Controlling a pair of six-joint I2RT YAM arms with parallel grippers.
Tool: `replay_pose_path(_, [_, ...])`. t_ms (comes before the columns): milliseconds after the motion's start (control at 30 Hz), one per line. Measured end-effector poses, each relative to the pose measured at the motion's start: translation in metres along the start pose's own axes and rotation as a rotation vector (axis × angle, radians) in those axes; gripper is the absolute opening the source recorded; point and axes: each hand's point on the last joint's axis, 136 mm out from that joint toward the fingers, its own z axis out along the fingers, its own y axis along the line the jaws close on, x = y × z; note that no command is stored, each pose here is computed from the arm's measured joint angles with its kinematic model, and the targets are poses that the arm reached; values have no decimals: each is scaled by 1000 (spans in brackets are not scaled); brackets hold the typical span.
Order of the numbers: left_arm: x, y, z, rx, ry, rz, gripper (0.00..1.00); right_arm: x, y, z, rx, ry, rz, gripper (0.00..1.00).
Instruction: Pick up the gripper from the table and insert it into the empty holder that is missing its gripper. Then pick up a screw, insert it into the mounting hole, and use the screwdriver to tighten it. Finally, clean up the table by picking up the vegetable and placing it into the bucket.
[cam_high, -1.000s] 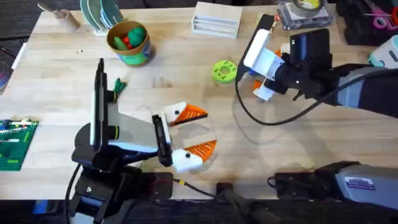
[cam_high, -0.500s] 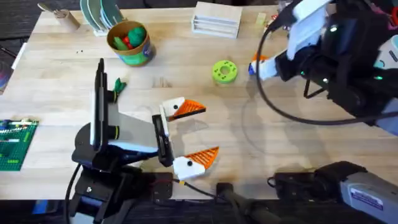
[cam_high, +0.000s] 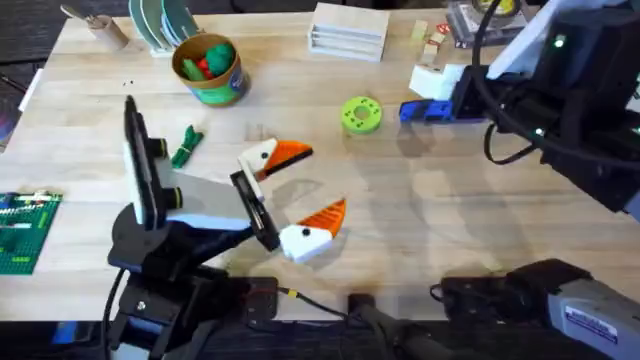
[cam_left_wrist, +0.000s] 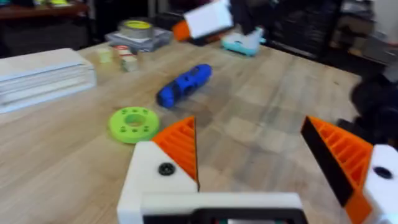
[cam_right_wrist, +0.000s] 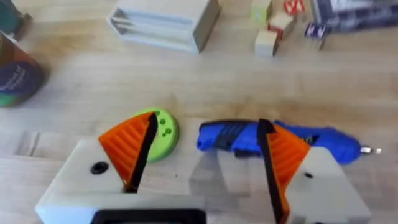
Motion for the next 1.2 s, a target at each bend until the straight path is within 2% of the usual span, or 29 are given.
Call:
replay_pose_path(100, [-13,13,-4,-95,-12,-13,990,13,-3,3,15,52,43,991])
replay_pose_path(200, [-34,21,-13,-200,-10,-37,990,18,-5,6,23,71,100,991])
replay_pose_path(400, [-81,37,-43,-454,69,-123,990,17,-4,6,24,67,171,991])
replay_pose_path(600, [-131,63,-77,-732,263,-70,990,18,-1,6,8,73,188,991])
replay_pose_path(700, [-145,79,-91,-850,387,-34,990,19,1,6,-8,80,192,991])
replay_pose_path(767, [-148,94,-99,-925,476,-22,990,19,3,6,-15,82,193,991])
replay_pose_path(867, [-145,115,-101,-988,575,-17,990,20,4,5,-22,85,193,991])
replay_pose_path(1033, [-117,142,-94,-1005,742,-52,993,20,4,5,-24,87,197,991])
replay_pose_path(1200, [-86,158,-93,-1007,906,-100,993,20,4,5,-25,87,200,992])
